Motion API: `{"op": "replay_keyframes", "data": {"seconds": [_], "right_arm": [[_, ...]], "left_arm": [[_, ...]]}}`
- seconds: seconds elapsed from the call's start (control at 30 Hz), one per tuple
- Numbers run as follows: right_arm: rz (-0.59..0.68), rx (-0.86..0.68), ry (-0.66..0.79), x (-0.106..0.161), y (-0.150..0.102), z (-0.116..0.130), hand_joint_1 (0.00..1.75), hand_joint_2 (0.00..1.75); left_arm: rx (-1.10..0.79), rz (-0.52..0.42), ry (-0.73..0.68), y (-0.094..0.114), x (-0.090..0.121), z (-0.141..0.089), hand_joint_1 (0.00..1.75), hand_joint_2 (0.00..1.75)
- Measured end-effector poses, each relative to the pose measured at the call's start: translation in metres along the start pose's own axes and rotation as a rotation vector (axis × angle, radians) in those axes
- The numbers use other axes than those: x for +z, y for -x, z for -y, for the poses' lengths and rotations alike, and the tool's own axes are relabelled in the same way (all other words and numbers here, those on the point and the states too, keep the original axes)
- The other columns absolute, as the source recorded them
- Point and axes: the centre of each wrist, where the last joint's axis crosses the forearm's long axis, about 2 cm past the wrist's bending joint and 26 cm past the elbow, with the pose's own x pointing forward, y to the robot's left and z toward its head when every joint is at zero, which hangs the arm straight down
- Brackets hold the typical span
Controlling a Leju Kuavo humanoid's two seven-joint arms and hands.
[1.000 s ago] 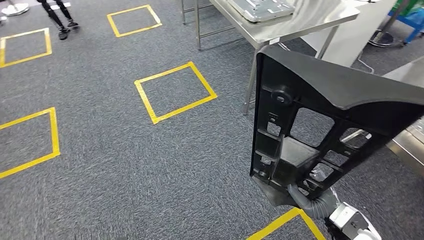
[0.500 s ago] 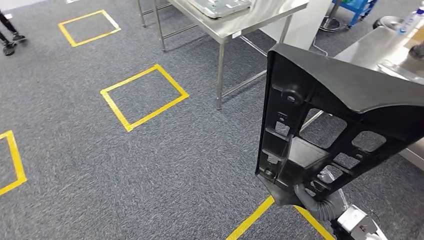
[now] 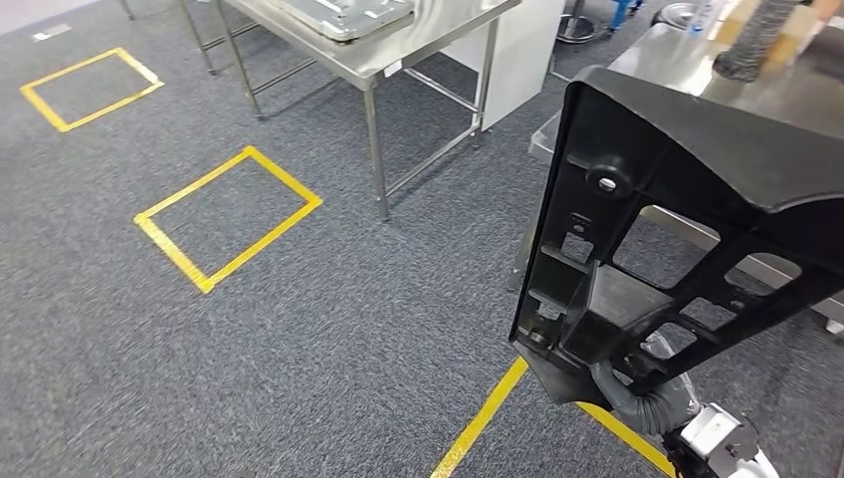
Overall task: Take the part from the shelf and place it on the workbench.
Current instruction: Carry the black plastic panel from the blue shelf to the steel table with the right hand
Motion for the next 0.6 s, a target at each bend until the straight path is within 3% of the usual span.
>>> {"op": "replay_keyframes", "data": {"seconds": [0.6], "right_arm": [[-0.003, 0.003, 0.012, 0.0036, -0.0018, 0.0055, 1.75, 1.75]], "left_arm": [[-0.005, 0.012, 0.015, -0.0094, -0.0027, 0.0030, 0.00, 1.75]]}}
